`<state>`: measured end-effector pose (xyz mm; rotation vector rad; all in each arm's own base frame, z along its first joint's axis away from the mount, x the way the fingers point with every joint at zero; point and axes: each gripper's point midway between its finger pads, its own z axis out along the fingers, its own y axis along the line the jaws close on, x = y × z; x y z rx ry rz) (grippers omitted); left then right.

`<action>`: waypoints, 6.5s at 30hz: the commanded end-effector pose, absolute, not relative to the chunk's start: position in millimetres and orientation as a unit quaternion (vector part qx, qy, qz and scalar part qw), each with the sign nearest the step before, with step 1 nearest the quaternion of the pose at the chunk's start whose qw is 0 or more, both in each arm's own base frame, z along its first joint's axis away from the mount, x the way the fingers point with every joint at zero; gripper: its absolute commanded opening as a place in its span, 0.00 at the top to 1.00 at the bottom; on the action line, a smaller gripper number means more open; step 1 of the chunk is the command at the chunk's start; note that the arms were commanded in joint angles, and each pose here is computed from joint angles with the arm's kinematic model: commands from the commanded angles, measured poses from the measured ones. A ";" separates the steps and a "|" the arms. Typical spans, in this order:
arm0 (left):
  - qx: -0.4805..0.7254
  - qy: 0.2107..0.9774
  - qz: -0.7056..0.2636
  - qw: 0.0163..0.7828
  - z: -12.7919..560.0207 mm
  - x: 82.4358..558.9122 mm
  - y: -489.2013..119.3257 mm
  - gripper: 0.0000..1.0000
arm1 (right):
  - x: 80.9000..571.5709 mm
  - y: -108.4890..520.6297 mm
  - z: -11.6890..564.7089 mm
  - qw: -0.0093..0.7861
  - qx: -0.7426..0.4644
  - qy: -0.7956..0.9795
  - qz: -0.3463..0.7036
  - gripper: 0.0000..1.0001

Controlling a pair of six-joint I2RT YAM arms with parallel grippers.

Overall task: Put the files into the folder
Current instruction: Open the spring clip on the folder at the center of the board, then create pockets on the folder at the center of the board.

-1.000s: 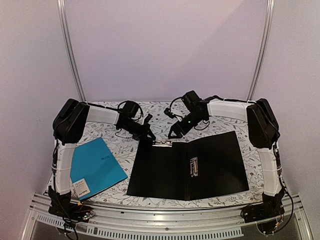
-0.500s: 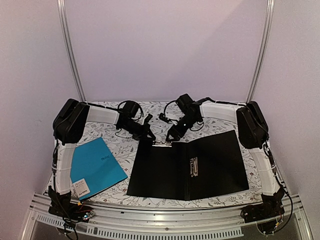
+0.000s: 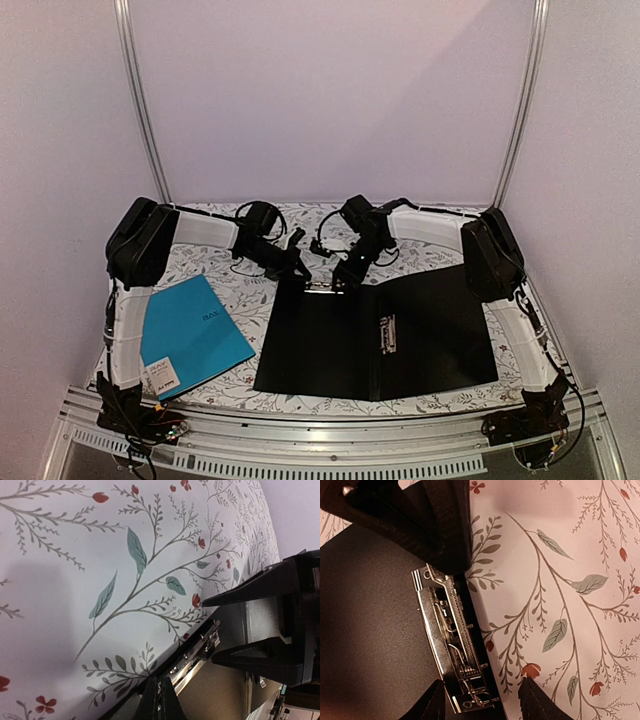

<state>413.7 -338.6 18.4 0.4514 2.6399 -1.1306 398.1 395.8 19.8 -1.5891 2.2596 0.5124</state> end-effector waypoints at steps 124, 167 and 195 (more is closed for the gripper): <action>0.136 0.885 -0.405 0.183 68.9 382.0 -413.0 0.86 | 399.2 323.2 85.6 0.256 -0.373 0.864 0.220 0.45; 0.181 0.906 -0.269 0.271 81.0 294.7 -308.4 0.13 | 305.3 80.7 119.0 0.155 0.038 0.979 0.130 0.01; 0.198 0.890 -0.265 0.314 112.4 300.9 -306.8 0.12 | 306.3 128.7 121.3 0.104 0.056 0.916 0.382 1.00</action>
